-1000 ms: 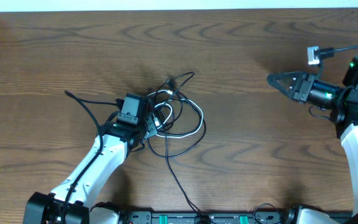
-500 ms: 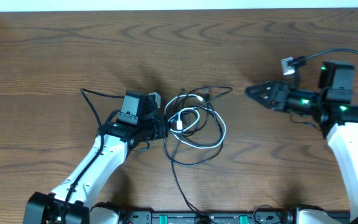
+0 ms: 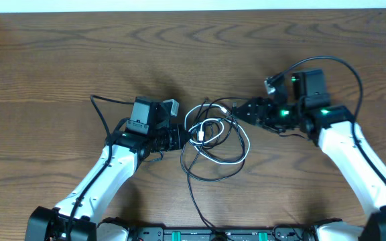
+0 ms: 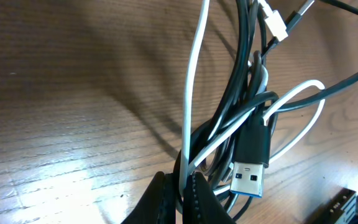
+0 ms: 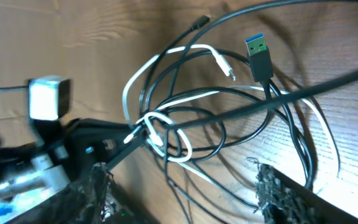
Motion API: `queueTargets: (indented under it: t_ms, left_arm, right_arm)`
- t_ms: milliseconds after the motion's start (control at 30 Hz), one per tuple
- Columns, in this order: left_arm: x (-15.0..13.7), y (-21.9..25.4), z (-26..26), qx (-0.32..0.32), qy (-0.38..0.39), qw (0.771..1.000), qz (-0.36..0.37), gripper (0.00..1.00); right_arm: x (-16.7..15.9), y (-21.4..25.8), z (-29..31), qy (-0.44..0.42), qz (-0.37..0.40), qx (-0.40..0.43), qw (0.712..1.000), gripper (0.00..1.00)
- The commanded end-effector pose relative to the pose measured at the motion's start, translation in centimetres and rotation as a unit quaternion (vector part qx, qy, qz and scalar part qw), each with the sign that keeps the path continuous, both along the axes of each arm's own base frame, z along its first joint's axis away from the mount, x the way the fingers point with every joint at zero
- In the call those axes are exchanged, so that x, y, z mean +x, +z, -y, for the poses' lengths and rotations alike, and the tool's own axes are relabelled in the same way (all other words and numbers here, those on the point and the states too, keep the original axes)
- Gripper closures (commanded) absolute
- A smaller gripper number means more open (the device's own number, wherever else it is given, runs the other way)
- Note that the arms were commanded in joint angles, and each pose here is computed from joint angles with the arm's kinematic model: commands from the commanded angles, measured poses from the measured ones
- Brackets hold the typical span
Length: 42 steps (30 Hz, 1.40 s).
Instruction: Untangle cables
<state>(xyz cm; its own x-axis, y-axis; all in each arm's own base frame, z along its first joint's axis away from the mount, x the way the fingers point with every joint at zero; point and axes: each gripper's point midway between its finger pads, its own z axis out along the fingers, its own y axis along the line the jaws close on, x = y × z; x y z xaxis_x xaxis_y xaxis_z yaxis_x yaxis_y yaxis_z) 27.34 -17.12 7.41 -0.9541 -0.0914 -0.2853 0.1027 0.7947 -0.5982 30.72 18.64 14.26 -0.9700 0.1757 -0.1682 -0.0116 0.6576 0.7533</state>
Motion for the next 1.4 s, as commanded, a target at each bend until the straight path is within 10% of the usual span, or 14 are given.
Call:
queueTargets:
  t_ms: [0, 267, 433, 600, 700, 1133, 1367]
  left_arm:
    - [-0.4, 0.3, 0.7, -0.018, -0.018, 1.000, -0.001, 0.92]
    - [-1.1, 0.8, 1.7, -0.046, -0.038, 0.998, -0.010, 0.92]
    - [-1.4, 0.8, 2.1, -0.047, -0.047, 0.998, -0.011, 0.92]
    - [-1.5, 0.8, 2.2, -0.047, -0.049, 0.998, -0.011, 0.92]
    - [-1.4, 0.9, 2.3, -0.048, -0.049, 0.998, -0.008, 0.92]
    - [-0.9, 1.2, 2.4, -0.054, -0.043, 0.998, -0.001, 0.92]
    - [0.0, 0.4, 1.3, -0.015, -0.017, 1.000, 0.011, 0.92]
  right_arm:
    - [0.5, -2.5, -0.9, -0.020, -0.031, -0.020, 0.999, 0.18]
    - [3.1, -3.4, -3.5, -0.017, -0.017, 0.031, 0.999, 0.07]
    - [4.2, -1.2, -5.1, 0.018, 0.032, 0.088, 0.995, 0.59]
    - [4.2, -1.3, -5.1, 0.015, 0.025, 0.088, 0.996, 0.62]
    - [3.8, -1.8, -5.1, 0.014, 0.013, 0.084, 0.996, 0.87]
    - [2.0, 1.4, -7.3, 0.097, 0.034, 0.165, 0.981, 0.99]
    - [1.1, 8.6, -8.1, 0.213, 0.169, 0.272, 0.923, 0.99]
